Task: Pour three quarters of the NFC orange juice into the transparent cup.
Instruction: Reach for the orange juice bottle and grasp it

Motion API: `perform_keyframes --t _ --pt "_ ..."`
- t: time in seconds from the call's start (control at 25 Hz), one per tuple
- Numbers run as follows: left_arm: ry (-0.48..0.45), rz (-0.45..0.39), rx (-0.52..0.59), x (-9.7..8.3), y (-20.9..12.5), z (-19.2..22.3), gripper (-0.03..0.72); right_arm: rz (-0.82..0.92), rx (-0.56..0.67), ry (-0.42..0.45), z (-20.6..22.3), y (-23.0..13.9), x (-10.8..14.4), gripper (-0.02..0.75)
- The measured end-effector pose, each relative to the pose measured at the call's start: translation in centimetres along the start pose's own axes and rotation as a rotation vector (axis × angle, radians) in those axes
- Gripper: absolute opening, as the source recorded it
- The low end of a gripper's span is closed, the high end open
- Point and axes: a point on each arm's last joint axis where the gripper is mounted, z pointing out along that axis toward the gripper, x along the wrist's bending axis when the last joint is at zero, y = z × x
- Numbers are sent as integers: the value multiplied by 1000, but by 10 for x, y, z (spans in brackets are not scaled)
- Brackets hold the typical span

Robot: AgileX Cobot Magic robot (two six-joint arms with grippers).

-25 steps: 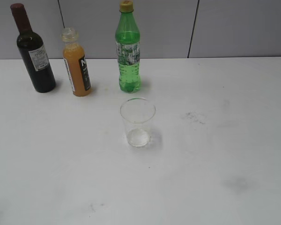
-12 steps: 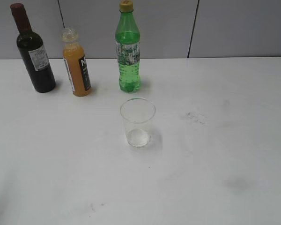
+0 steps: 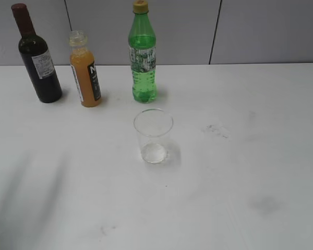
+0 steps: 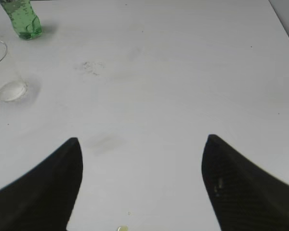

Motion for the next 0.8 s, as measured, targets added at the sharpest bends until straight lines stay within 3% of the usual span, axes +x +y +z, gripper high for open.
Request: perform_keyframes --t 0.36,0.8 --pt "-22 -52 93 -8 -52 70 594 1 0 0 0 0 0 591" --pt "-135 24 100 -21 -107 115 594 1 0 0 0 0 0 591"
